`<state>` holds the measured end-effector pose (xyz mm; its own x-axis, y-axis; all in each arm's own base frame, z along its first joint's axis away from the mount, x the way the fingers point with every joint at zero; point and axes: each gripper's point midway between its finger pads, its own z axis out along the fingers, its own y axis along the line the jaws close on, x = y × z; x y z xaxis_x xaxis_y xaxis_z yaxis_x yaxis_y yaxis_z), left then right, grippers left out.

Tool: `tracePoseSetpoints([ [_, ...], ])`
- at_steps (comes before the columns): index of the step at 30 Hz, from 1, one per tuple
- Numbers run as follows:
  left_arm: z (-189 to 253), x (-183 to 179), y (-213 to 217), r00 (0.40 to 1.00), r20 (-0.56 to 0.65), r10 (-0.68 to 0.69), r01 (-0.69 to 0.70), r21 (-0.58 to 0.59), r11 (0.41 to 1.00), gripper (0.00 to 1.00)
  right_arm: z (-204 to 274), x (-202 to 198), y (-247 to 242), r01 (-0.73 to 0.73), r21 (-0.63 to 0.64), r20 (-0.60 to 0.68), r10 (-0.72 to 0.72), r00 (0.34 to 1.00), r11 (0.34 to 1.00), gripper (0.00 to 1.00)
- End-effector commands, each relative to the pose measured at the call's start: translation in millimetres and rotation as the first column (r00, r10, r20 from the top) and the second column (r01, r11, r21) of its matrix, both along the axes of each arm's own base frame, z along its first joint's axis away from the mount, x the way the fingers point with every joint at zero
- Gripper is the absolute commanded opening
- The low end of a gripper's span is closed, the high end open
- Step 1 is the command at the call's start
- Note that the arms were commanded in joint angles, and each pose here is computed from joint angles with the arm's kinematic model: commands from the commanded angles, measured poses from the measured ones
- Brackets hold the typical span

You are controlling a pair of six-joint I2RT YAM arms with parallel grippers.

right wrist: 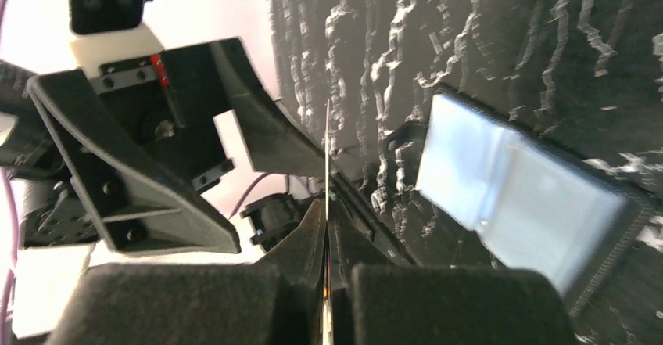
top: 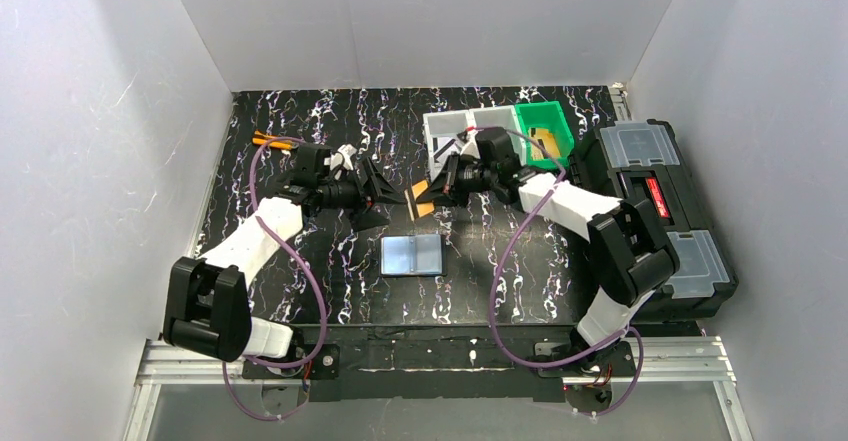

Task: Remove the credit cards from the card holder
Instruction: Remove the credit card from the card holder, then place the credit card in the storage box.

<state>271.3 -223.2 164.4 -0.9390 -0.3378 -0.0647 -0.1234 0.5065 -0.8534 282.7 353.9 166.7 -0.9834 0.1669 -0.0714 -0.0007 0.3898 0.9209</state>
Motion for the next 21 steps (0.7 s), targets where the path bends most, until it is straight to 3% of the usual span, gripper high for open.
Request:
tracePoseSetpoints([
  [1, 13, -7, 14, 0.998, 0.053, -0.022, 0.016, 0.112, 0.994, 0.84, 29, 33, -39, 0.076, -0.234, 0.261, -0.012, 0.965, 0.969, 0.01],
  [5, 13, -11, 24, 0.997, 0.063, -0.036, 0.023, 0.192, 0.981, 0.89, 29, 69, -91, 0.229, -0.512, 0.416, 0.005, 0.91, 0.828, 0.01],
  [9, 16, -13, 27, 0.996, 0.073, -0.045, 0.029, 0.211, 0.977, 0.89, 25, 105, -158, 0.369, -0.716, 0.482, 0.037, 0.876, 0.593, 0.01],
  [15, 20, -14, 28, 0.995, 0.083, -0.063, 0.043, 0.22, 0.975, 0.9, 30, 153, -246, 0.508, -0.823, 0.536, 0.051, 0.843, 0.256, 0.01],
  [21, 21, -18, 27, 0.993, 0.08, -0.086, 0.067, 0.214, 0.975, 0.9, 27, 191, -288, 0.542, -0.839, 0.543, 0.096, 0.834, 0.043, 0.01],
])
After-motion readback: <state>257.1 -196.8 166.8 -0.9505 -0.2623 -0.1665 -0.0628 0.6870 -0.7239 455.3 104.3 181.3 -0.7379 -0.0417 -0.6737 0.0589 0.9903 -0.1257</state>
